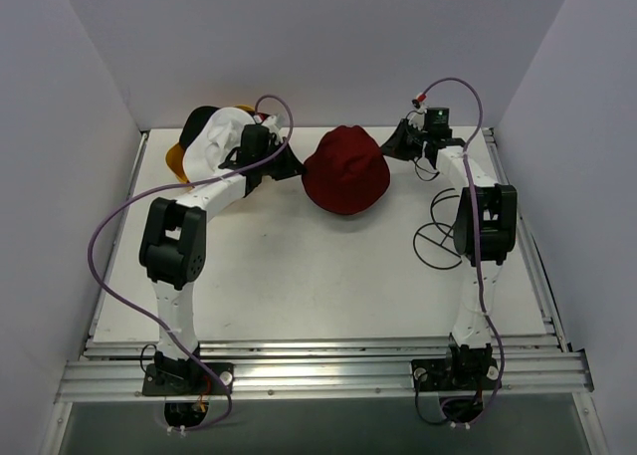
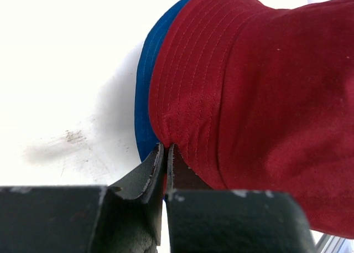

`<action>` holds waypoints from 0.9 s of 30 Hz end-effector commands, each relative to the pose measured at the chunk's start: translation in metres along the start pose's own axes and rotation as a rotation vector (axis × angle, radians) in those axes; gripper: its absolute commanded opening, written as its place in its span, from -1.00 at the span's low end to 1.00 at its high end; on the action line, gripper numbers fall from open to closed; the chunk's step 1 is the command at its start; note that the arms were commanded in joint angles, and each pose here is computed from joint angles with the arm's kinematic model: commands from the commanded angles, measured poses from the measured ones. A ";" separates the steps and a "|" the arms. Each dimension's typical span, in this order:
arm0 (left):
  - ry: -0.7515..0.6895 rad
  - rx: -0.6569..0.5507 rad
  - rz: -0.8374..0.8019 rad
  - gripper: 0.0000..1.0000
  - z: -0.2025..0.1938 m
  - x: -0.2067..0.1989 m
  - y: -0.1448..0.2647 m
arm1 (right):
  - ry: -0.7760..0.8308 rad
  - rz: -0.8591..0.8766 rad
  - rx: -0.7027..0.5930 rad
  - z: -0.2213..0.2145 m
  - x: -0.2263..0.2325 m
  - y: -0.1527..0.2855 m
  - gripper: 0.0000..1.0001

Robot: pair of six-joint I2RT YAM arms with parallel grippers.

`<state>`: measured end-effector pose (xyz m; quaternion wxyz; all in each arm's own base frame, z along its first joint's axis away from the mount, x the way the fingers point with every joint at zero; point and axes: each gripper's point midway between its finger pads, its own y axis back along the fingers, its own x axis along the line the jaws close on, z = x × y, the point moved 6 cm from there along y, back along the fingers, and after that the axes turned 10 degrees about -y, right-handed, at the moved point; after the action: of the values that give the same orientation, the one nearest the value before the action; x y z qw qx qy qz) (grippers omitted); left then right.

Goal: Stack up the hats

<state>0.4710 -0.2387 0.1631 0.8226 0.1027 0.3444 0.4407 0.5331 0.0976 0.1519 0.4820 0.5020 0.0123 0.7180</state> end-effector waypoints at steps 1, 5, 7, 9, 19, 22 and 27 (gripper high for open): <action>-0.026 0.016 0.095 -0.78 0.000 0.010 0.019 | 0.024 -0.114 -0.048 0.010 -0.015 0.002 -1.00; -0.039 -0.029 0.077 -0.36 0.016 -0.002 0.034 | 0.033 -0.116 -0.086 0.022 0.002 0.018 -0.74; -0.048 -0.057 0.064 -0.23 0.028 -0.011 0.046 | 0.035 -0.113 -0.100 0.026 0.009 0.025 -0.57; -0.058 -0.085 0.046 -0.07 0.039 -0.019 0.054 | 0.042 -0.107 -0.121 0.035 0.022 0.036 -0.40; -0.098 -0.150 0.109 0.09 0.077 -0.047 0.115 | 0.085 -0.132 -0.225 0.061 0.077 0.099 -0.24; -0.114 -0.143 0.173 0.14 0.086 -0.050 0.138 | 0.094 -0.137 -0.256 0.056 0.090 0.125 -0.23; -0.137 -0.142 0.411 0.27 0.100 -0.033 0.179 | 0.146 -0.080 -0.342 0.027 0.128 0.166 -0.24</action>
<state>0.4220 -0.1818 0.3070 0.7870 0.1133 0.2598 0.5479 0.4646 0.0730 0.3115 0.5851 0.3930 -0.0351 0.7085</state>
